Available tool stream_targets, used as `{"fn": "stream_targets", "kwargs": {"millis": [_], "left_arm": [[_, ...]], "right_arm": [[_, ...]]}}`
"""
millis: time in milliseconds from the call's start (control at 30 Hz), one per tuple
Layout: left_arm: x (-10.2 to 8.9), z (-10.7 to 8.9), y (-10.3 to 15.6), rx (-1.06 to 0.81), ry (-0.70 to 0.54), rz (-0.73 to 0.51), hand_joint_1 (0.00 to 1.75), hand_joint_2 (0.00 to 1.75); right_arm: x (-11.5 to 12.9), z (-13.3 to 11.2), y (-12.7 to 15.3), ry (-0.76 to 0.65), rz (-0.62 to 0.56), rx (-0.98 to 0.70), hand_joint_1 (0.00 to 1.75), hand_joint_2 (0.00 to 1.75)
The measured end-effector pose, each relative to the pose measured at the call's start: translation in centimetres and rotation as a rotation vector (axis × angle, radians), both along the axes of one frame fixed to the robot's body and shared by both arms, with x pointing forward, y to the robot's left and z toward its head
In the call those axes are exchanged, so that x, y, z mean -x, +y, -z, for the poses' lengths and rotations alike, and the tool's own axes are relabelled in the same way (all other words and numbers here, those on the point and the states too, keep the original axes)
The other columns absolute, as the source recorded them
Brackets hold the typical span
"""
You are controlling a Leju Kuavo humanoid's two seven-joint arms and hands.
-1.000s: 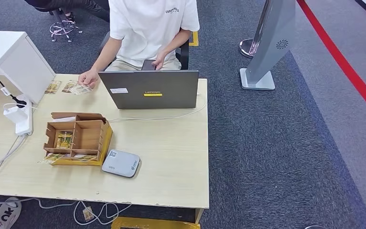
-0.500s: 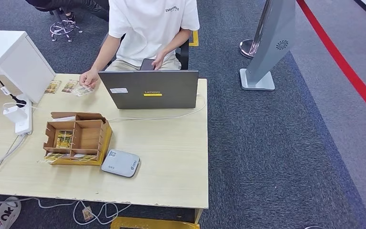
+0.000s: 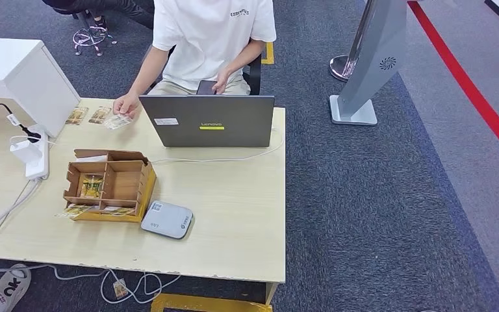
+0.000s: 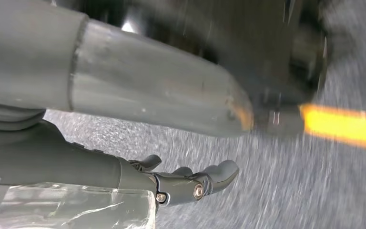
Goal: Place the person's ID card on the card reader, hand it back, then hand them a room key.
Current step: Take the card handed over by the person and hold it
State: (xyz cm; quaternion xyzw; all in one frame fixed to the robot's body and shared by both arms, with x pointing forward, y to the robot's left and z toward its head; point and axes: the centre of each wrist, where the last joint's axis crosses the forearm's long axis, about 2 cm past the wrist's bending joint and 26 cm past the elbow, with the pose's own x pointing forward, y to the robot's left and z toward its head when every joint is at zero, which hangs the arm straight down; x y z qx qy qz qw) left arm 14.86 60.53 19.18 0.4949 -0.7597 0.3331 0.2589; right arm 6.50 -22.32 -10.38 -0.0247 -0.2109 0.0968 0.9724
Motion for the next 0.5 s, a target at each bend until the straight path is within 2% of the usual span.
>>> {"fn": "stream_targets", "kwargs": {"millis": [67, 133, 167, 200, 233, 300, 500], "left_arm": [[-8.9, -4.7, -3.6, -0.177, 0.352, -0.108, 0.0, 1.75], [-16.4, -9.5, -9.8, -0.566, 0.666, -0.242, 0.0, 1.75], [-19.1, -11.4, -13.1, -0.776, 0.751, -0.318, 0.0, 1.75], [-21.0, -12.8, -15.9, -0.93, 0.781, -0.375, 0.0, 1.75], [-22.3, -13.8, -18.1, -1.038, 0.779, -0.408, 0.0, 1.75], [-23.8, -15.0, -20.5, -1.11, 0.728, -0.377, 0.0, 1.75], [-25.7, -15.6, -23.7, -1.128, 0.65, -0.181, 0.0, 1.75]], "right_arm": [[-1.3, -0.3, 0.3, -0.001, -0.032, -0.019, 0.0, 0.0], [-2.2, -0.4, 0.5, -0.006, -0.042, -0.022, 0.0, 0.0], [-2.4, -0.5, 0.6, -0.003, -0.045, -0.022, 0.0, 0.0], [-2.5, -0.5, 0.6, 0.001, -0.048, -0.023, 0.0, 0.0], [-2.5, -0.5, 0.7, 0.006, -0.051, -0.024, 0.0, 0.0], [-2.5, -0.6, 0.9, 0.014, -0.057, -0.027, 0.0, 0.0], [-2.4, -0.5, 1.0, 0.023, -0.07, -0.033, 0.0, 0.0]]}}
